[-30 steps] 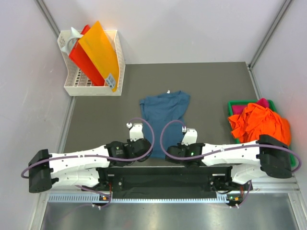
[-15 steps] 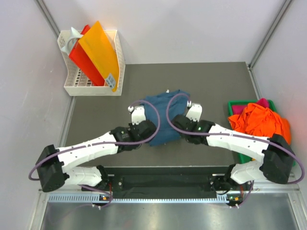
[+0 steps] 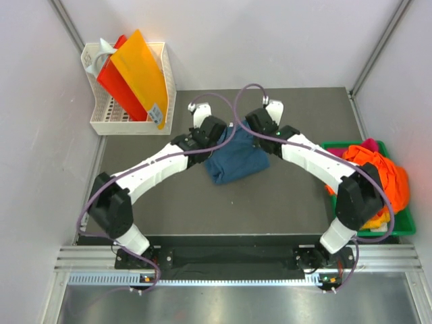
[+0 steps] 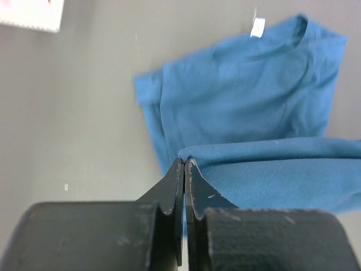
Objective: Fold and stack the t-shirts
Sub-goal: Fold the long partially folded tshirt into a neat square
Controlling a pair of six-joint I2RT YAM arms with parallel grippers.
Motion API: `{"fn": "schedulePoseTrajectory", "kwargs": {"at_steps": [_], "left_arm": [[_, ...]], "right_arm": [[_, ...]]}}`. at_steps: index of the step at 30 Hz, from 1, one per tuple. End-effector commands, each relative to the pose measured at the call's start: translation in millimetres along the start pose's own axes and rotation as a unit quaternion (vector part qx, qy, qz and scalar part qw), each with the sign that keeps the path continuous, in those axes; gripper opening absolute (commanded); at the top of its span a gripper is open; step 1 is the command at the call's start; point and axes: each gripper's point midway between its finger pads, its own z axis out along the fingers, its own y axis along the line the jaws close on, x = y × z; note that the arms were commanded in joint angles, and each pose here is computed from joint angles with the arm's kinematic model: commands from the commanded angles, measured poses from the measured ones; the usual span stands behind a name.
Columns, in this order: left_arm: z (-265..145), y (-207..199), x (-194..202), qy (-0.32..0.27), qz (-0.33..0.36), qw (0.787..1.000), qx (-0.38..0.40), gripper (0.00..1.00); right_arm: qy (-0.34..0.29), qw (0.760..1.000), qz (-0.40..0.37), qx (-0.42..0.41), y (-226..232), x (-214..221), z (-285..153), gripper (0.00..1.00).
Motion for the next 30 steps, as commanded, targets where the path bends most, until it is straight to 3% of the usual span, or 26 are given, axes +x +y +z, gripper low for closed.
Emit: {"fn": "schedulePoseTrajectory", "kwargs": {"at_steps": [1, 14, 30], "left_arm": [[20, -1, -45, -0.038, 0.000, 0.999, -0.018, 0.00], [76, 9, -84, -0.042, -0.020, 0.997, -0.063, 0.00], [120, 33, -26, 0.023, -0.021, 0.993, -0.116, 0.00]], "right_arm": [[-0.043, 0.999, -0.003, -0.006, 8, -54, 13, 0.00], [-0.040, 0.999, -0.017, -0.026, 32, -91, 69, 0.00], [0.028, 0.997, -0.020, -0.066, 61, -62, 149, 0.00]]}}
